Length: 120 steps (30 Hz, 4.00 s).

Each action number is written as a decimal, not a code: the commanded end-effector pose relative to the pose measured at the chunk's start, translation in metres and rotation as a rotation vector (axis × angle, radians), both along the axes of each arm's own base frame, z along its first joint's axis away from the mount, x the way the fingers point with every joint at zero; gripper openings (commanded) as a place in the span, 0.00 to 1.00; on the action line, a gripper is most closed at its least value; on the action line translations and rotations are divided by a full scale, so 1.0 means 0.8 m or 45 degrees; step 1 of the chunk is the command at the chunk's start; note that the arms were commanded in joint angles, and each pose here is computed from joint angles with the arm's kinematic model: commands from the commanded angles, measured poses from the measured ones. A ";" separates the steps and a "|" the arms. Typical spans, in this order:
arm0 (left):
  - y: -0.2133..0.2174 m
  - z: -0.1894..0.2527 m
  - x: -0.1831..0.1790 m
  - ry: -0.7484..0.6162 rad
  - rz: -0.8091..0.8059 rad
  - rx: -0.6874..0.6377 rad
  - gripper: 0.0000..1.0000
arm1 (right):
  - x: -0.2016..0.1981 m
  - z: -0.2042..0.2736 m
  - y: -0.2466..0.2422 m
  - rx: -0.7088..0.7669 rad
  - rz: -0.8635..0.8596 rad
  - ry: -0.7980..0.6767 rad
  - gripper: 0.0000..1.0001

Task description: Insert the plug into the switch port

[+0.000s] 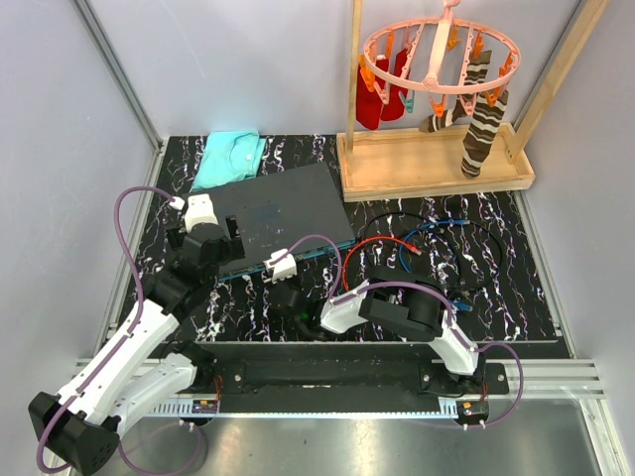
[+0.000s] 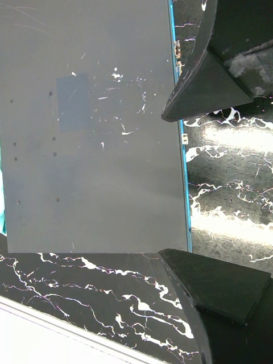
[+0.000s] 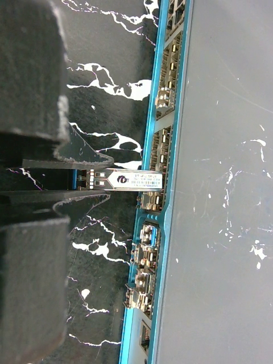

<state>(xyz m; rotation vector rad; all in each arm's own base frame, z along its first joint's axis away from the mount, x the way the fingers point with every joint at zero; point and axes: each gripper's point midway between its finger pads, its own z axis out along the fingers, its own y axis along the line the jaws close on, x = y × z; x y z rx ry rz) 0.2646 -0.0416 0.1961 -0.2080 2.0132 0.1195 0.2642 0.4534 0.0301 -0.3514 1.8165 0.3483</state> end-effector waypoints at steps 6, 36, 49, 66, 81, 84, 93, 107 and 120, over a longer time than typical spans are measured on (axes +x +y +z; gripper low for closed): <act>0.001 0.016 0.008 -0.074 0.023 -0.010 0.99 | 0.014 0.052 0.032 0.187 -0.017 -0.049 0.00; -0.002 0.015 0.008 -0.074 0.016 -0.012 0.99 | 0.006 0.044 0.011 0.221 -0.115 0.056 0.00; -0.001 0.017 0.008 -0.079 0.019 -0.011 0.99 | -0.008 0.037 0.007 0.152 -0.061 0.051 0.00; 0.000 0.016 0.008 -0.077 0.022 -0.008 0.99 | -0.002 0.048 0.019 0.139 -0.035 -0.012 0.00; 0.000 0.016 0.007 -0.080 0.021 -0.010 0.99 | -0.005 0.035 0.022 0.105 -0.028 0.033 0.00; -0.001 0.017 0.008 -0.081 0.021 -0.011 0.99 | -0.002 0.037 0.022 0.108 -0.034 0.023 0.00; 0.000 0.015 0.008 -0.075 0.021 -0.007 0.99 | 0.007 0.033 0.019 0.108 -0.053 0.024 0.00; 0.000 0.015 0.009 -0.073 0.025 -0.003 0.99 | -0.002 0.016 0.001 0.070 -0.062 0.072 0.00; 0.001 0.015 0.009 -0.073 0.030 0.001 0.99 | 0.006 0.037 0.015 0.115 -0.028 0.026 0.00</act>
